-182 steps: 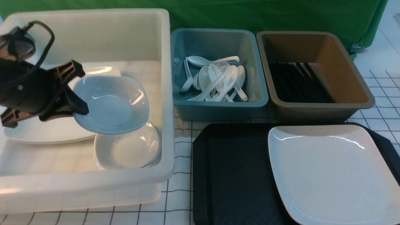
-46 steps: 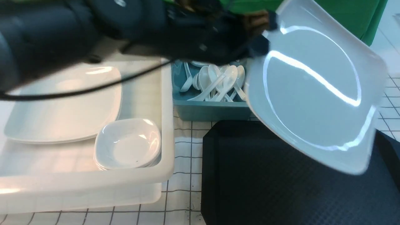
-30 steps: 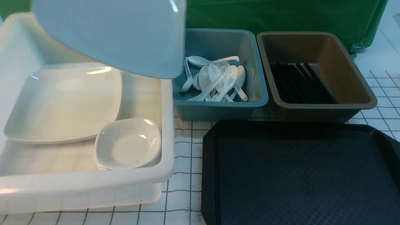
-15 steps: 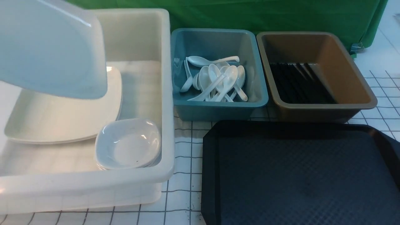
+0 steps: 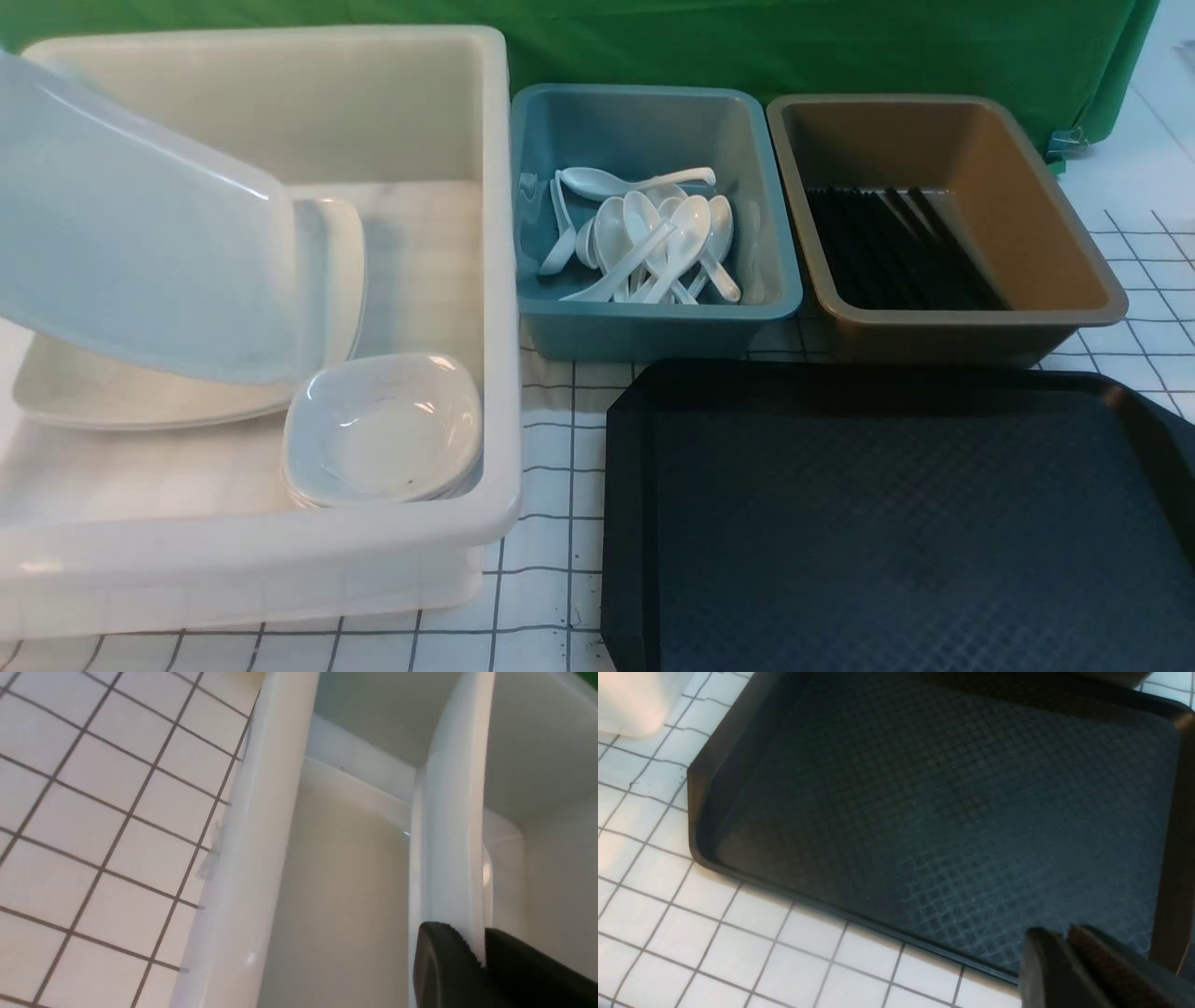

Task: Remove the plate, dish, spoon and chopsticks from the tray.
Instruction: Use the left arm to put the plate into the large storage box on the left

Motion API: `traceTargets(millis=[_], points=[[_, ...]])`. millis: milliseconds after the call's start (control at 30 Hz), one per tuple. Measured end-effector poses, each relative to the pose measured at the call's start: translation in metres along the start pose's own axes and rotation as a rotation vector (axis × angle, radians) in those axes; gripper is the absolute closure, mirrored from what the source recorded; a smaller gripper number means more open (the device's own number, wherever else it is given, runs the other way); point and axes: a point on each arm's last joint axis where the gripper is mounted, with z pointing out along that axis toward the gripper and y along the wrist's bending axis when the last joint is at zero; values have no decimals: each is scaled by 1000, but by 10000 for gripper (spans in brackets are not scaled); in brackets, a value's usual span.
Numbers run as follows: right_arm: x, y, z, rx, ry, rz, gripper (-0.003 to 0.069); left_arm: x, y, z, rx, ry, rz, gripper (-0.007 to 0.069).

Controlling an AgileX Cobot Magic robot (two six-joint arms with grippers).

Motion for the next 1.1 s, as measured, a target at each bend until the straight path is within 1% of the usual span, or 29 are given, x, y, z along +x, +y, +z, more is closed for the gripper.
traceTargets(millis=[500,633,833,967,1100], points=[[0,0,0,0,0,4,588,6,18,28,-2,53,-16,601],[0,0,0,-2,0,24,588,9,22,35,-3,67,-15,602],[0,0,0,0,0,33,588,9,25,39,-8,64,27,599],[0,0,0,-1,-5,34,588,7,27,40,-22,44,37,561],[-2,0,0,-4,-22,36,588,5,28,40,-32,25,35,445]])
